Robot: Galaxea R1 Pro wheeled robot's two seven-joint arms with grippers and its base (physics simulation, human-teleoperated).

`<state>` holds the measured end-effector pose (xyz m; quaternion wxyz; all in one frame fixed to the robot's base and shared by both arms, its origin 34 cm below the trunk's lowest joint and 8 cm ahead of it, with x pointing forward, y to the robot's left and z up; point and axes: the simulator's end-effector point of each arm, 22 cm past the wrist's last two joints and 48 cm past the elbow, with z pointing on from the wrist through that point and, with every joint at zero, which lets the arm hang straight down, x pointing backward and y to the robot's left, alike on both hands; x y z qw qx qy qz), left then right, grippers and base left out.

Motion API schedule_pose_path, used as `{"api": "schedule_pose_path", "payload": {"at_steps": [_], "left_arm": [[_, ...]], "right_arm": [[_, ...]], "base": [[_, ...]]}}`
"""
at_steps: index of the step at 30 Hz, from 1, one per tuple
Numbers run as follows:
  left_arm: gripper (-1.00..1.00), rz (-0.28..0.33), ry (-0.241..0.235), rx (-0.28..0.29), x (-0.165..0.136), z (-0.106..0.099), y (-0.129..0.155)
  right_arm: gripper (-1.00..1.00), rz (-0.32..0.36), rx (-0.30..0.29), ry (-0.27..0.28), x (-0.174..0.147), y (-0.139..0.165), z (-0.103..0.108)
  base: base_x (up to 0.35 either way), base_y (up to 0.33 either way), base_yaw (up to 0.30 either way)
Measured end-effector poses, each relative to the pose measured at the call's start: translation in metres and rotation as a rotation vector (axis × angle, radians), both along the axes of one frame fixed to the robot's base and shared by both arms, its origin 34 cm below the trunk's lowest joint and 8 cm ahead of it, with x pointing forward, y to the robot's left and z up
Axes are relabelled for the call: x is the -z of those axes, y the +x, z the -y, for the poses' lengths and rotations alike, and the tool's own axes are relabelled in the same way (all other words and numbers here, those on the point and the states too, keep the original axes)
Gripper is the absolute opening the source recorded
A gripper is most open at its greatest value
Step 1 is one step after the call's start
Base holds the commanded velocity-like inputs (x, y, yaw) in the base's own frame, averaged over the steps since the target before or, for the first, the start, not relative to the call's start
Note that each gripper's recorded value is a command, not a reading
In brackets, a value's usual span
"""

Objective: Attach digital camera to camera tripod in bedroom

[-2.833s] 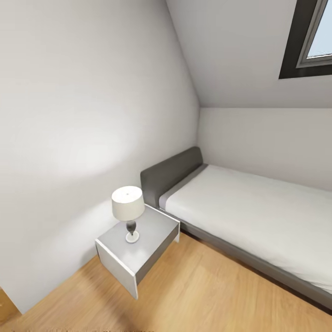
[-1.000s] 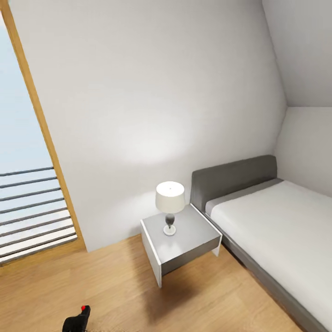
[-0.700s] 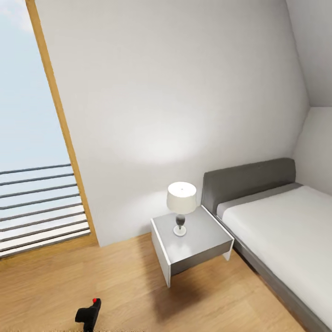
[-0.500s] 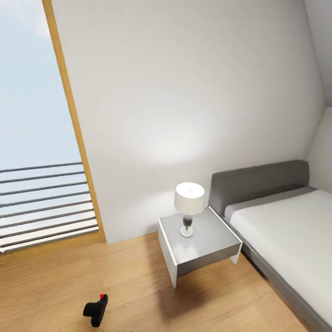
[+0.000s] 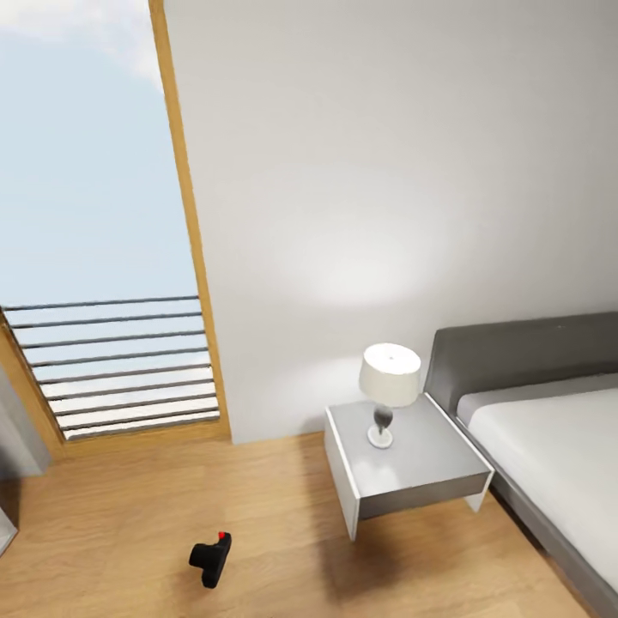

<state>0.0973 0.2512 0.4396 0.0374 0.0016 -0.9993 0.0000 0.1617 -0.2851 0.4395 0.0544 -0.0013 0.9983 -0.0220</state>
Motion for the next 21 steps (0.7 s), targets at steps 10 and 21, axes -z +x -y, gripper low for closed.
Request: {"api": "schedule_pose_path", "payload": {"at_steps": [10, 21], "left_arm": [[1.0, -0.002, 0.0, 0.0, -0.0001, 0.0001, -0.0007], [1.0, -0.003, 0.0, 0.0, -0.0001, 0.0, -0.0007]], "right_arm": [[1.0, 0.001, 0.0, 0.0, -0.0001, 0.0, 0.0], [1.0, 0.0, 0.0, 0.0, -0.0001, 0.0, 0.0]], "base": [[0.211, -0.173, 0.285], [0.175, -0.142, 0.285]]}}
